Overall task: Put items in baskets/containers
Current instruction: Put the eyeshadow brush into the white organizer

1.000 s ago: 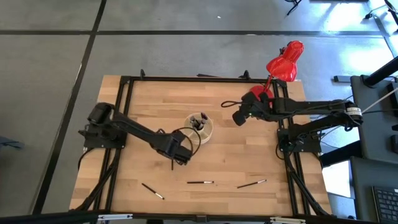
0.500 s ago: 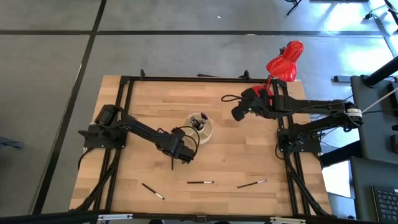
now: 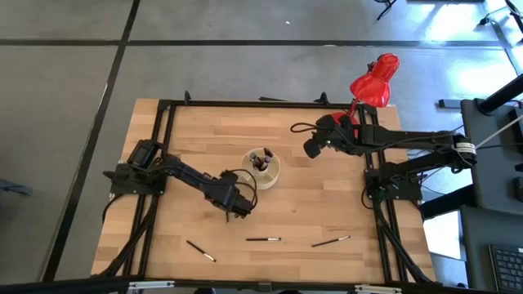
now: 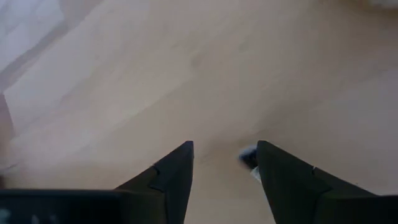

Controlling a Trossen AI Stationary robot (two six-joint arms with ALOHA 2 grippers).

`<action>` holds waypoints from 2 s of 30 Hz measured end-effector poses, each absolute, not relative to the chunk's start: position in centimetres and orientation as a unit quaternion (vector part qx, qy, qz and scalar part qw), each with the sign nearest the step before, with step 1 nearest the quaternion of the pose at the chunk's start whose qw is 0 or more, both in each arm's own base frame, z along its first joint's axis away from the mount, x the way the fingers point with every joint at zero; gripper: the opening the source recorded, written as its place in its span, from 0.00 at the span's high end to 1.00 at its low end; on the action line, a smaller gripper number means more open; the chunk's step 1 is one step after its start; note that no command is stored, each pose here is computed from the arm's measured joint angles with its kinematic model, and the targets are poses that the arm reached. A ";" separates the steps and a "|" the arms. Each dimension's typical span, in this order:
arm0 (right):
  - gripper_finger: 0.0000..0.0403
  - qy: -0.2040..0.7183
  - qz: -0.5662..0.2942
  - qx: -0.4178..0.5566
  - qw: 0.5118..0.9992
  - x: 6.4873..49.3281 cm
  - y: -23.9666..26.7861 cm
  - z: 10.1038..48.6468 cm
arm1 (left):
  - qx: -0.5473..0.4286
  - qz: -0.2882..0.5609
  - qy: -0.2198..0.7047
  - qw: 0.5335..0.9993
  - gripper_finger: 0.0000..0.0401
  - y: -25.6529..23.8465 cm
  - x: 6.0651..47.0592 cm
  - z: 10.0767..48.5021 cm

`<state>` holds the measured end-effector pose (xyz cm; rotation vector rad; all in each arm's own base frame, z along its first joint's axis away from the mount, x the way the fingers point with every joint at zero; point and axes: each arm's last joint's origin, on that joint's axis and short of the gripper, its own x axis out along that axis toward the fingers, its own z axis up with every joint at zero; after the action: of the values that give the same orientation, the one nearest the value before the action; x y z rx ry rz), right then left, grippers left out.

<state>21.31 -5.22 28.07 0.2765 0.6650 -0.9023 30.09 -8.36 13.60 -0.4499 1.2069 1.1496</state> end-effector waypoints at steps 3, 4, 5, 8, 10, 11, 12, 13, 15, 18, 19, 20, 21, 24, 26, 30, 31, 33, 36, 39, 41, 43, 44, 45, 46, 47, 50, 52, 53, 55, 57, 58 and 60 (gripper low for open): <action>0.68 0.313 -0.426 0.131 0.838 21.3 -5.2 28.1 | -0.208 0.504 0.527 0.652 0.60 -8.2 29.8 12.9; 0.68 0.313 -0.426 0.131 0.838 21.3 -5.2 28.1 | -0.211 0.503 0.525 0.653 0.61 -8.2 29.7 12.9; 0.68 0.313 -0.426 0.131 0.839 21.3 -5.2 28.1 | -0.213 0.502 0.524 0.655 0.62 -8.2 29.7 12.8; 0.68 0.315 -0.422 0.134 0.840 21.3 -5.2 28.1 | -0.211 0.493 0.526 0.660 0.67 -8.2 29.8 12.8; 0.68 0.317 -0.416 0.138 0.841 21.4 -5.2 28.1 | -0.209 0.485 0.534 0.660 0.70 -8.3 29.9 12.8; 0.68 0.319 -0.412 0.140 0.842 21.4 -5.1 28.0 | -0.206 0.479 0.540 0.660 0.73 -8.3 30.0 12.8; 0.68 0.320 -0.410 0.141 0.842 21.4 -5.1 28.0 | -0.203 0.472 0.547 0.660 0.75 -8.3 30.0 12.9; 0.68 0.321 -0.408 0.142 0.843 21.4 -5.1 28.0 | -0.198 0.467 0.555 0.660 0.76 -8.3 30.1 13.0; 0.68 0.321 -0.408 0.142 0.843 21.4 -5.1 28.0 | -0.175 0.455 0.577 0.656 0.79 -8.3 30.0 13.4; 0.68 0.321 -0.408 0.142 0.843 21.4 -5.1 28.0 | -0.105 0.403 0.628 0.657 0.81 -8.3 29.7 14.9; 0.68 0.321 -0.408 0.142 0.843 21.4 -5.1 28.0 | -0.082 0.379 0.640 0.664 0.81 -8.3 29.7 15.5; 0.68 0.320 -0.408 0.142 0.843 21.4 -5.1 28.0 | -0.059 0.353 0.650 0.670 0.81 -8.4 29.6 16.1; 0.68 0.319 -0.408 0.142 0.843 21.4 -5.1 28.1 | -0.037 0.326 0.664 0.672 0.81 -8.4 29.4 16.6; 0.68 0.320 -0.407 0.140 0.844 21.4 -5.1 28.1 | 0.025 0.236 0.690 0.684 0.81 -8.9 28.9 17.6; 0.68 0.317 -0.406 0.138 0.846 21.5 -5.1 28.1 | 0.069 0.179 0.699 0.689 0.81 -9.0 28.8 17.9; 0.68 0.319 -0.397 0.138 0.850 21.5 -5.1 28.2 | 0.134 0.058 0.725 0.673 0.81 -9.0 28.5 17.2; 0.68 0.319 -0.397 0.138 0.850 21.5 -5.1 28.1 | 0.142 0.028 0.726 0.672 0.81 -9.0 28.5 16.9; 0.68 0.321 -0.396 0.137 0.850 21.5 -5.1 28.1 | 0.141 -0.001 0.724 0.676 0.81 -8.8 28.4 16.1; 0.68 0.322 -0.395 0.136 0.850 21.5 -5.1 28.1 | 0.149 0.011 0.713 0.685 0.79 -8.5 28.3 15.1; 0.68 0.322 -0.395 0.134 0.850 21.5 -5.1 28.1 | 0.176 0.015 0.709 0.683 0.74 -8.3 27.9 14.4; 0.68 0.322 -0.395 0.133 0.850 21.5 -5.1 28.1 | 0.195 0.015 0.712 0.674 0.69 -8.1 27.6 14.1; 0.68 0.323 -0.394 0.132 0.850 21.5 -5.1 28.1 | 0.208 0.004 0.713 0.669 0.65 -8.0 27.4 13.9; 0.68 0.323 -0.394 0.132 0.850 21.5 -5.1 28.1 | 0.214 -0.007 0.715 0.666 0.63 -8.0 27.3 13.8; 0.68 0.323 -0.395 0.132 0.850 21.5 -5.1 28.1 | 0.223 -0.017 0.715 0.663 0.62 -8.0 27.2 13.7; 0.68 0.323 -0.395 0.132 0.850 21.5 -5.1 28.1 | 0.230 -0.023 0.713 0.662 0.62 -7.9 27.2 13.6; 0.68 0.323 -0.395 0.132 0.850 21.5 -5.1 28.1 | 0.234 -0.024 0.710 0.664 0.61 -7.9 27.1 13.6; 0.68 0.323 -0.395 0.132 0.850 21.5 -5.1 28.1 | 0.239 -0.025 0.706 0.666 0.65 -7.9 27.0 13.2; 0.68 0.323 -0.394 0.132 0.850 21.5 -5.1 28.1 | 0.230 -0.032 0.704 0.671 0.69 -7.9 27.0 13.0; 0.68 0.323 -0.394 0.132 0.850 21.5 -5.1 28.1 | 0.227 -0.036 0.703 0.673 0.72 -7.9 27.0 12.9; 0.68 0.323 -0.394 0.132 0.850 21.5 -5.1 28.1 | 0.225 -0.037 0.704 0.673 0.79 -8.0 27.0 12.9; 0.68 0.323 -0.394 0.132 0.850 21.5 -5.1 28.1 | 0.226 -0.036 0.704 0.673 0.85 -8.0 26.9 12.9; 0.68 0.323 -0.394 0.132 0.850 21.5 -5.1 28.1 | 0.226 -0.035 0.704 0.673 0.89 -8.0 26.9 12.9; 0.68 0.323 -0.394 0.132 0.850 21.5 -5.1 28.1 | 0.225 -0.031 0.704 0.673 0.95 -8.0 26.9 12.8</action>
<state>21.51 -5.08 28.13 0.2781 0.6800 -0.8301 26.94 -7.97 12.84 0.5055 1.5856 -0.0704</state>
